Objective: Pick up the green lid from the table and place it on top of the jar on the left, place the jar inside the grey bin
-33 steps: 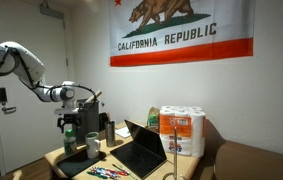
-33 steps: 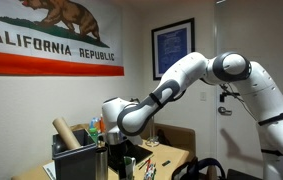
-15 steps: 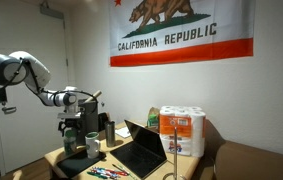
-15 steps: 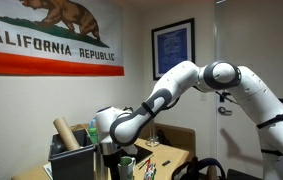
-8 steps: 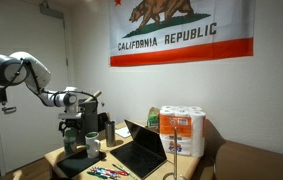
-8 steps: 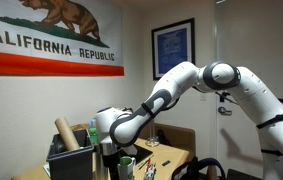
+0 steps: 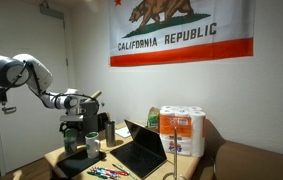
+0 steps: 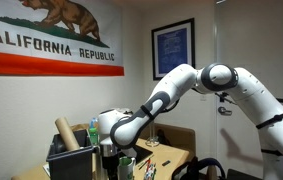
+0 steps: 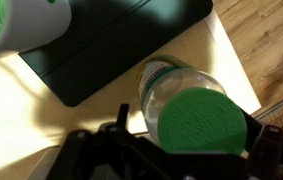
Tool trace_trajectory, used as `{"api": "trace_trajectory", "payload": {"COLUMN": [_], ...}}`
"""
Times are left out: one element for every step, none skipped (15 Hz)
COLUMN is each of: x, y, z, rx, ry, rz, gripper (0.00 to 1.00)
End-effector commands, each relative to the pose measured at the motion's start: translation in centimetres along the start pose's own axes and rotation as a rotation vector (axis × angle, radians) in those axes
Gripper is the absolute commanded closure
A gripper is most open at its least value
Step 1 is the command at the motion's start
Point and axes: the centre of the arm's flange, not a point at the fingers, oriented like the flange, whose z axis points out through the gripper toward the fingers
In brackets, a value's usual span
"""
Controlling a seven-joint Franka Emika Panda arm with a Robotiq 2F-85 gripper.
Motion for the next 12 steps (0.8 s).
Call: {"api": "trace_trajectory", "payload": {"x": [-0.9,-0.9,-1.0,-1.1,-1.2,-1.3,-1.6,-1.8,-2.1,-2.4,-2.7,-3.0], "y": [-0.2,-0.2,-0.2,-0.3,-0.4,-0.5,-0.7,-0.9,-1.0,-1.2,-1.2,-1.0], "z": [0.3,0.3,0.0,0.0,-0.1,-0.1,-0.3,-0.5,-0.8,-1.1,-1.6,-2.1], "rx": [0.020,0.020,0.018,0.020,0.018,0.019,0.024,0.023,0.022,0.022,0.024,0.024], "ry": [0.043,0.049,0.056,0.062,0.064,0.065,0.062,0.056,0.052,0.043,0.036,0.031], "rz": [-0.008,-0.003,-0.002,0.000,0.002,0.001,0.003,0.008,0.011,0.017,0.023,0.027], "gripper": [0.34,0.41,0.47,0.48,0.48,0.48,0.48,0.48,0.48,0.48,0.48,0.48]}}
